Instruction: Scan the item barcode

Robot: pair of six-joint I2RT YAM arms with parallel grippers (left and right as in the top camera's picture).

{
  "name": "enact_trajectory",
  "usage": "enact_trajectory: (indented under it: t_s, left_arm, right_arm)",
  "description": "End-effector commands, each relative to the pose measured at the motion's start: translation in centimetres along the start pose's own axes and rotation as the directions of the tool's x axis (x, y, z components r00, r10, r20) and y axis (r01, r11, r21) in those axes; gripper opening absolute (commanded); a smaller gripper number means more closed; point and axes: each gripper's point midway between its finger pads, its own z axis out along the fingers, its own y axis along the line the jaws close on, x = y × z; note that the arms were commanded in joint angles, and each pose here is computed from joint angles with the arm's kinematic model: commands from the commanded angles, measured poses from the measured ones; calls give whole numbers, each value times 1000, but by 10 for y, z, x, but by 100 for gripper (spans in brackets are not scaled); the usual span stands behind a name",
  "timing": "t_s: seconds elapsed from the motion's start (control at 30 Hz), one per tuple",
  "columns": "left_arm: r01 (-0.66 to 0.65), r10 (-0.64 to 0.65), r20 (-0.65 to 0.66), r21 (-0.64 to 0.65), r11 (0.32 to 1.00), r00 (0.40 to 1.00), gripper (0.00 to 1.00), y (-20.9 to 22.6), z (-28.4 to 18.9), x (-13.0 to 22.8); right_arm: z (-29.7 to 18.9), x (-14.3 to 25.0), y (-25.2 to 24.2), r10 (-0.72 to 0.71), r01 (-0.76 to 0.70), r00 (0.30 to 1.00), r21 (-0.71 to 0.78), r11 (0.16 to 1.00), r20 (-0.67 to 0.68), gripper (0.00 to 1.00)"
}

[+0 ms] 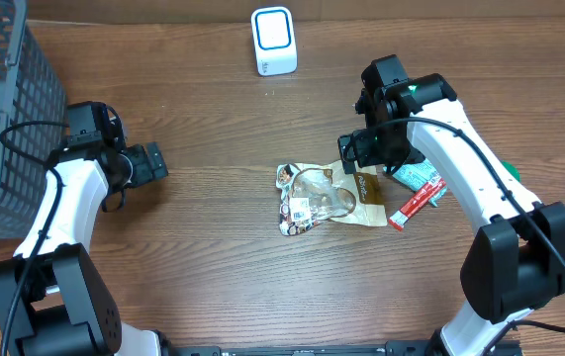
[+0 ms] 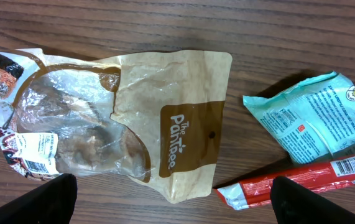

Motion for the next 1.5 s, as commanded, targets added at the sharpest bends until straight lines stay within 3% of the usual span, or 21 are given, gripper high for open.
enact_trajectory:
  t_s: [0.0, 1.0, 1.23, 1.47]
  left_arm:
    - [-14, 13, 12, 8, 1000, 1000, 100, -2, -2, -6]
    - [-11, 11, 12, 8, 1000, 1000, 100, -1, -2, -7]
    - [-12, 12, 12, 8, 1000, 1000, 100, -1, -2, -7]
    - [-11, 11, 12, 8, 1000, 1000, 100, -1, -2, -7]
  right_arm:
    - [-1, 0, 0, 6, -6, 1000, -6, 1000, 5, 100]
    - [-6, -2, 1, 4, -4, 1000, -9, 1000, 25, 100]
    - [-54, -2, 6, -9, 13, 987, -27, 1000, 158, 100]
    - [-130, 11, 8, -11, 33, 929, -51, 998, 371, 100]
